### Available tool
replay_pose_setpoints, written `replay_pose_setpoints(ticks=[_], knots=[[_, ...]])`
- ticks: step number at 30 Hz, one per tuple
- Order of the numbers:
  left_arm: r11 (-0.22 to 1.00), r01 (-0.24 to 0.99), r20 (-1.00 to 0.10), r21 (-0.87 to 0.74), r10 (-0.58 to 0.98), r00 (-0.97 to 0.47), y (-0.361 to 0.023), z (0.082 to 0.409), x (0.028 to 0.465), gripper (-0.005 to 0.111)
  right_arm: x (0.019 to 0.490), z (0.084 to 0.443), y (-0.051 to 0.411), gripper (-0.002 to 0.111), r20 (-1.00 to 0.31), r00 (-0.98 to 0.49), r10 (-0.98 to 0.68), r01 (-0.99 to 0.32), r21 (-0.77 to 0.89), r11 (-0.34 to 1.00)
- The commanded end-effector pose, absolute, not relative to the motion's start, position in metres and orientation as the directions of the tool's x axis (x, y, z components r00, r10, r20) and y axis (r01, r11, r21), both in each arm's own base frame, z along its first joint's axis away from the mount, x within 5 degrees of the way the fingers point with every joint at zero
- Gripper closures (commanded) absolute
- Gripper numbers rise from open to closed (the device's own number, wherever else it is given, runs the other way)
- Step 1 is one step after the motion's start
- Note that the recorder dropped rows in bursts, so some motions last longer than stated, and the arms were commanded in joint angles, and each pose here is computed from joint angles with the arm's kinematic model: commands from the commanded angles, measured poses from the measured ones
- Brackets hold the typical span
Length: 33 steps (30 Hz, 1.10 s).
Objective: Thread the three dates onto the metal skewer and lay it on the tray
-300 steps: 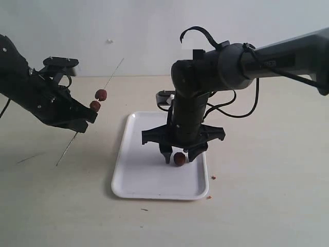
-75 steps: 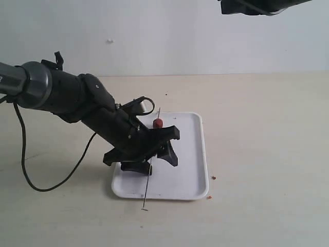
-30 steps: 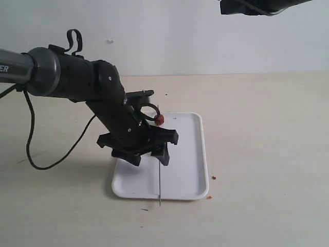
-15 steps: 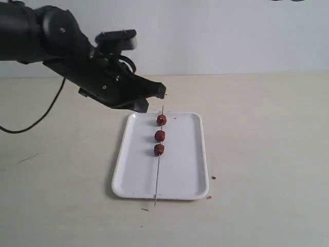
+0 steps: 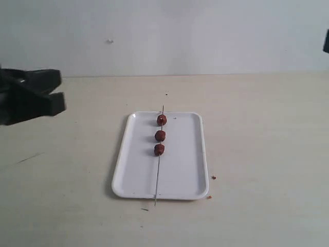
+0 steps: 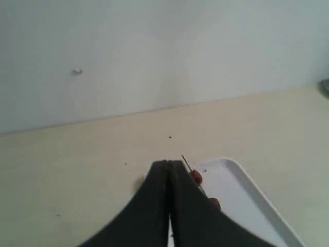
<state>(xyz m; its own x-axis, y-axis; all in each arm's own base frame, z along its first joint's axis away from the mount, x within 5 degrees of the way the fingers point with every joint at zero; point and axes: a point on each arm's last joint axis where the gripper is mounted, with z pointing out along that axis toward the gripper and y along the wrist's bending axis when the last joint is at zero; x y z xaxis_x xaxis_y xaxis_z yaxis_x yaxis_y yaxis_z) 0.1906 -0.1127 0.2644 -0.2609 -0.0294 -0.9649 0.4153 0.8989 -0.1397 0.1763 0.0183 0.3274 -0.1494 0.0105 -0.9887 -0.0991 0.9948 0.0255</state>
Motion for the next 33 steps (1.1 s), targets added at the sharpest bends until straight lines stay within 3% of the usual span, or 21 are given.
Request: replay_pose_setpoints(ticks=[1, 8, 15, 33], knots=[[0.905, 0.411, -0.993, -0.113, -0.086, -0.085, -0.08, 0.258, 0.146, 0.106, 0.141, 0.317, 0.012, 0.108, -0.998, -0.057, 0.005, -0.072, 0.009, 0.997], [0.894, 0.431, -0.983, -0.123, -0.168, 0.067, -0.047, 0.245, 0.095, 0.107, 0.095, 0.326, 0.009, 0.108, -0.993, 0.1, 0.067, -0.097, 0.057, 0.994], [0.876, 0.463, -0.954, -0.137, -0.242, 0.176, -0.03, 0.235, 0.066, 0.107, 0.081, 0.33, 0.009, 0.108, -0.965, 0.122, 0.234, -0.142, 0.216, 0.966], [0.848, 0.512, -0.969, -0.132, -0.219, 0.112, -0.029, 0.227, 0.054, 0.107, 0.081, 0.33, 0.009, 0.108, -0.963, 0.121, 0.242, -0.143, 0.224, 0.964]])
